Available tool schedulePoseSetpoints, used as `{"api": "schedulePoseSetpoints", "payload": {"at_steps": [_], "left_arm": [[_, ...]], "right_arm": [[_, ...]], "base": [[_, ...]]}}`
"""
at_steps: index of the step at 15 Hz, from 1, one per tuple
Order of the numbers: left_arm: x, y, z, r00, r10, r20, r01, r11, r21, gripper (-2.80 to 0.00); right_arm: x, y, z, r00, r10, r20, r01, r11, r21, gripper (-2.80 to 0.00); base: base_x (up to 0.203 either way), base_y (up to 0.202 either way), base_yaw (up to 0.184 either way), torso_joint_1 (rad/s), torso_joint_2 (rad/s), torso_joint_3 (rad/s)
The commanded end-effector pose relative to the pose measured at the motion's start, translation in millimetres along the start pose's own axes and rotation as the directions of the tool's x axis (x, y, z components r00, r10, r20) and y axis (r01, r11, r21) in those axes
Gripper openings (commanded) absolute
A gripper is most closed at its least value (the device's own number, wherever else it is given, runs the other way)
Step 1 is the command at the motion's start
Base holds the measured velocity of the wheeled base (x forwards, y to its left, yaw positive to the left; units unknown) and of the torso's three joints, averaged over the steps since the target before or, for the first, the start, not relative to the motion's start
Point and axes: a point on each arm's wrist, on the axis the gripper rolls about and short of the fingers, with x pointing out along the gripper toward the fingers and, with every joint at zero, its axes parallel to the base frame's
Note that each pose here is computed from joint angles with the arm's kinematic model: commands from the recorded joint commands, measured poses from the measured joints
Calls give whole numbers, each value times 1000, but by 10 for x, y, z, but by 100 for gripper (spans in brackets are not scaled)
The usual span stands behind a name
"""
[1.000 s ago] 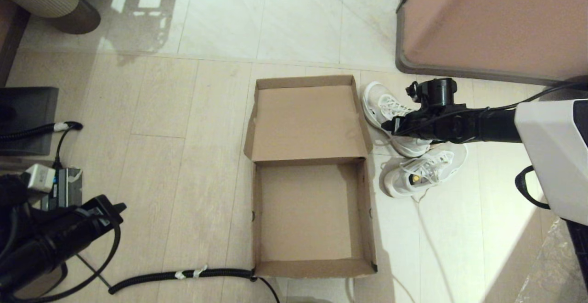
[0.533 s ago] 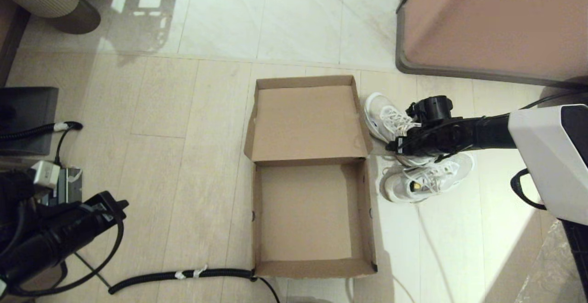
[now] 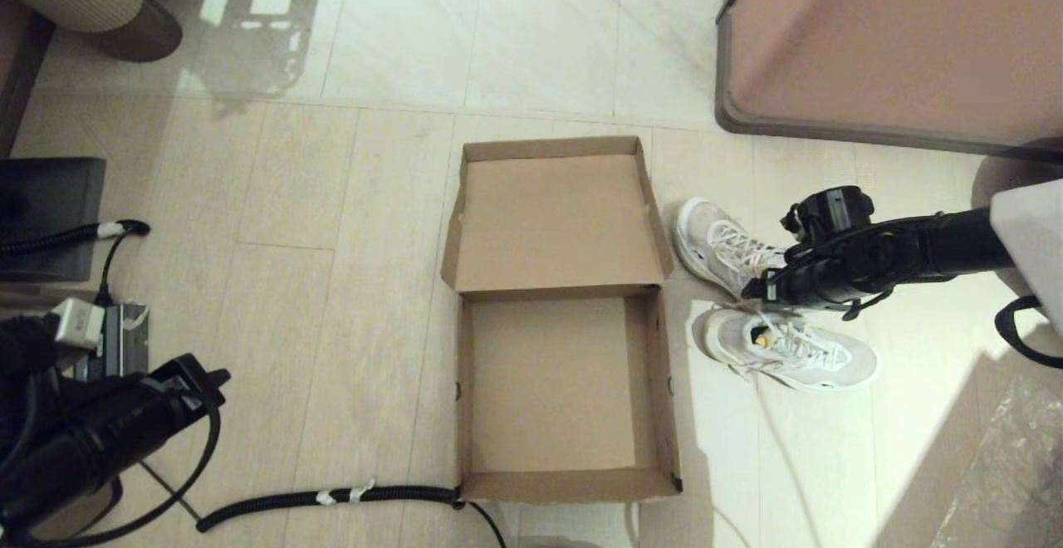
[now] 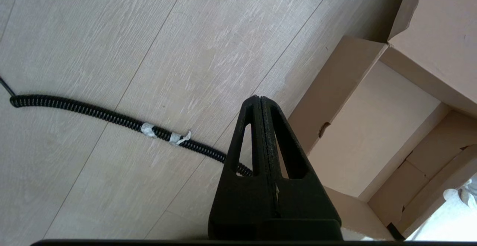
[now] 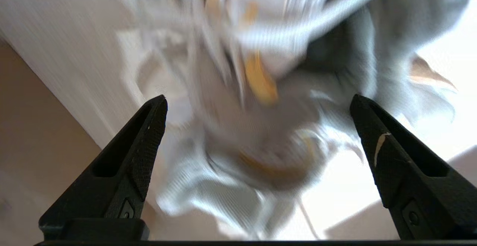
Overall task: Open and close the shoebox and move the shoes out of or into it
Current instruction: Put the shoes into the shoe box
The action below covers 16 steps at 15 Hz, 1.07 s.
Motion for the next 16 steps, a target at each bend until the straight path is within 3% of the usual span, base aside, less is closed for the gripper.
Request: {"api": "schedulePoseSetpoints", "payload": {"at_steps": [1,8,13,16], "left_arm": [[-50,1,4,1000,-4,14,4,1000,-3,-280],[-165,43,-82,1000,-1,8,1,1000,-3,-280],[-187,53,-97,1000,1,8,-1,1000,-4,-280],[-158,51,-95,1000,3,1,-3,1000,-3,-280]], "right_arm": [[-171,-107,-48,1000,-16,-15,16,1000,-7,0],[-303,-441,-270,996,-70,-52,65,994,-93,0],[-187,-401,-274,996,-53,73,66,980,-188,0],[-351,-401,-223,993,-47,105,66,981,-185,0]], "base": [[0,0,0,0,0,0],[0,0,0,0,0,0],[0,0,0,0,0,0],[0,0,0,0,0,0]]}}
